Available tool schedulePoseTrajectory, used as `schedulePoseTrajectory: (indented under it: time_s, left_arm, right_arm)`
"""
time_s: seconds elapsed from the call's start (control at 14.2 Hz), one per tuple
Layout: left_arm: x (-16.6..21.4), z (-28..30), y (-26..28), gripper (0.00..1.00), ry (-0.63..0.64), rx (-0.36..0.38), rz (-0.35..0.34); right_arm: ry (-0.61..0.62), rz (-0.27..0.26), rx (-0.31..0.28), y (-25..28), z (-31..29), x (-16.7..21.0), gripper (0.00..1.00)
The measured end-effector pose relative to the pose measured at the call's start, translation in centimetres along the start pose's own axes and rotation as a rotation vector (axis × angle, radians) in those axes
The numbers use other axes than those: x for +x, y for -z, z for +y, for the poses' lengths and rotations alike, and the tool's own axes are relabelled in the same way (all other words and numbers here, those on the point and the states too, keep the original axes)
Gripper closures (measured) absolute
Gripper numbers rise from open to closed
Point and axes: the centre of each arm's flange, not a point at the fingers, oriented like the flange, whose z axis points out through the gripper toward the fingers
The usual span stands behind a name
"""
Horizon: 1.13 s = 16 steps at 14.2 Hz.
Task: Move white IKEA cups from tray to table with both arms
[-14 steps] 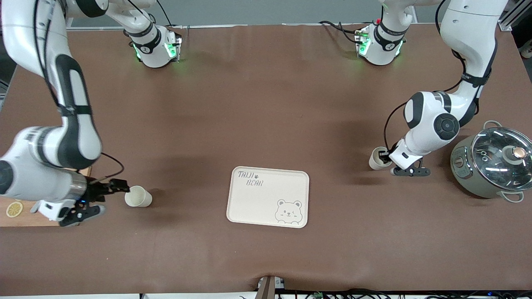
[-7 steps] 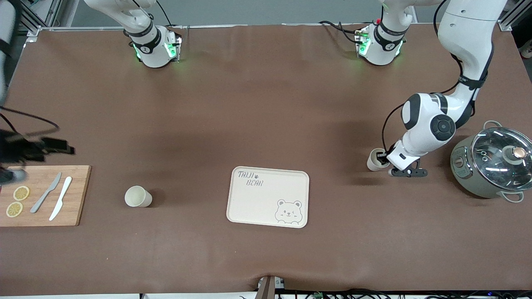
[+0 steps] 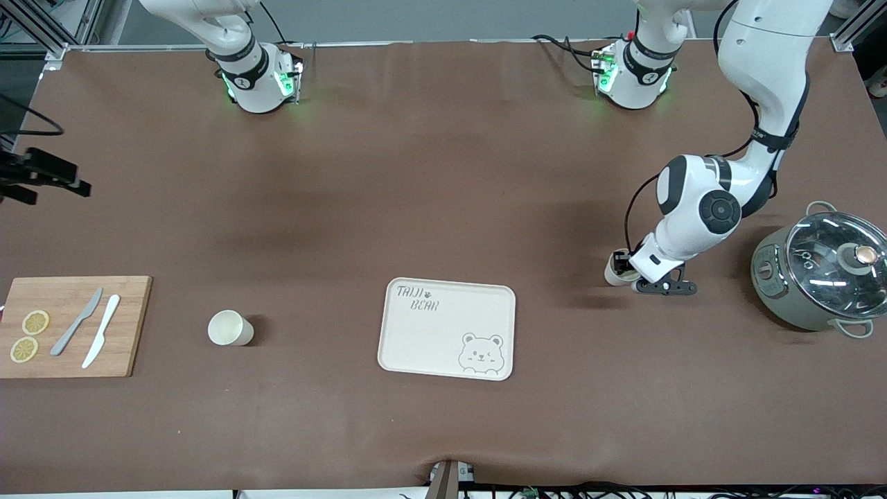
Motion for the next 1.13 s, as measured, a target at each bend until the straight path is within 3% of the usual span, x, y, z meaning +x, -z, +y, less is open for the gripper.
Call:
schedulePoseTrajectory:
  time_s: [0.35, 0.49, 0.78, 1.13]
  left_arm:
    - [0.2, -0.4, 0.2, 0.01, 0.005, 0.001, 0.004]
    - [0.4, -0.4, 0.6, 0.0, 0.006, 0.002, 0.0]
    - [1.4, -0.4, 3.5, 0.0, 0.007, 0.01, -0.082]
    - [3.4, -0.2, 8.6, 0.0, 0.006, 0.012, -0.096]
  right_arm:
    - [0.003, 0.035, -0.055, 0.5, -0.7, -0.5, 0.0]
    - [0.02, 0.05, -0.066, 1.3, -1.8, -0.3, 0.0]
    - [0.023, 0.043, -0.08, 1.0, -2.3, 0.0, 0.0]
    - [0.017, 0.049, -0.099, 1.2, -1.8, 0.0, 0.0]
